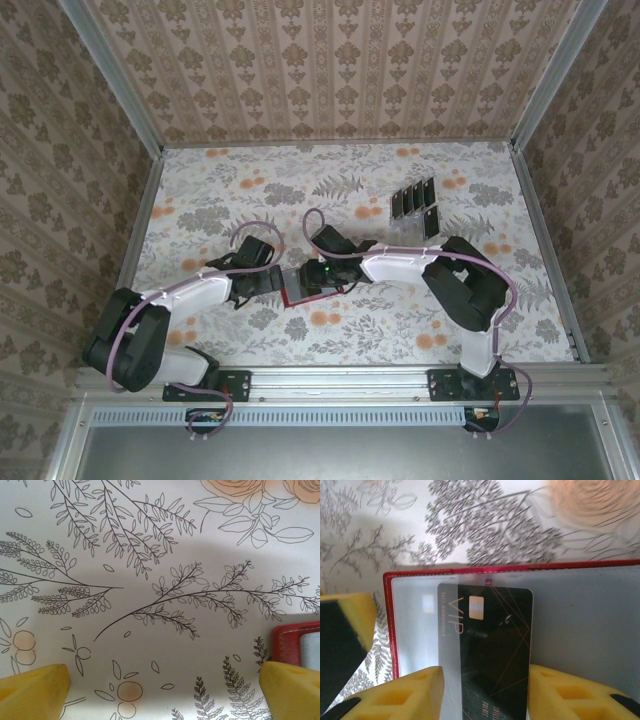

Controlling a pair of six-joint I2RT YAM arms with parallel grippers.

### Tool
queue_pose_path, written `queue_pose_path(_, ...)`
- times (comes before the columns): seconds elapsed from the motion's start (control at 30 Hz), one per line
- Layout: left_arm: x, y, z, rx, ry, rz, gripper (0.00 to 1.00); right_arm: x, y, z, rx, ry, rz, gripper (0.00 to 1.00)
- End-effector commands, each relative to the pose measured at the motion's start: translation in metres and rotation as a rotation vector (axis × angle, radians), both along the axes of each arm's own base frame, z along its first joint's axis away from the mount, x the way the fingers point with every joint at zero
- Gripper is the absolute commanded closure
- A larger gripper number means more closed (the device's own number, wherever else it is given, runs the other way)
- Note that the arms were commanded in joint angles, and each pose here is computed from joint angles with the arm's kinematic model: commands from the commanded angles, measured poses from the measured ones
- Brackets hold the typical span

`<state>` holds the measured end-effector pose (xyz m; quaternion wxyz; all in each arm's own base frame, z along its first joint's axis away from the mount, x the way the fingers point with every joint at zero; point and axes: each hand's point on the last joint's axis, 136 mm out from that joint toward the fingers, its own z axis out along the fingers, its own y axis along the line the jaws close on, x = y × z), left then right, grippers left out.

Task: Put the credit cards into the card holder

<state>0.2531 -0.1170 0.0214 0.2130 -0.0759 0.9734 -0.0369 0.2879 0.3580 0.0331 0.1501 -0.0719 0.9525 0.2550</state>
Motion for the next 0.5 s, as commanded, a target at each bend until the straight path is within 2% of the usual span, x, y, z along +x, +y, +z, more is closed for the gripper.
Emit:
queue_pose_path(0.0,0.002,0.002,-0.002,-0.008,0.007,0.018,0.0,-0.009,0.006,-0.009,-0.052,0.015,0.037,0.53)
queue_pose_path(0.2,0.008,0.003,0.003,-0.017,0.002,0.015,0.0,-0.012,0.024,0.002,-0.003,0.002,0.09,0.53)
queue_pose_path(0.47,0.0,0.009,0.014,-0.05,-0.013,0.039,0.0,-0.001,0.005,0.028,-0.056,-0.088,0.065,0.52)
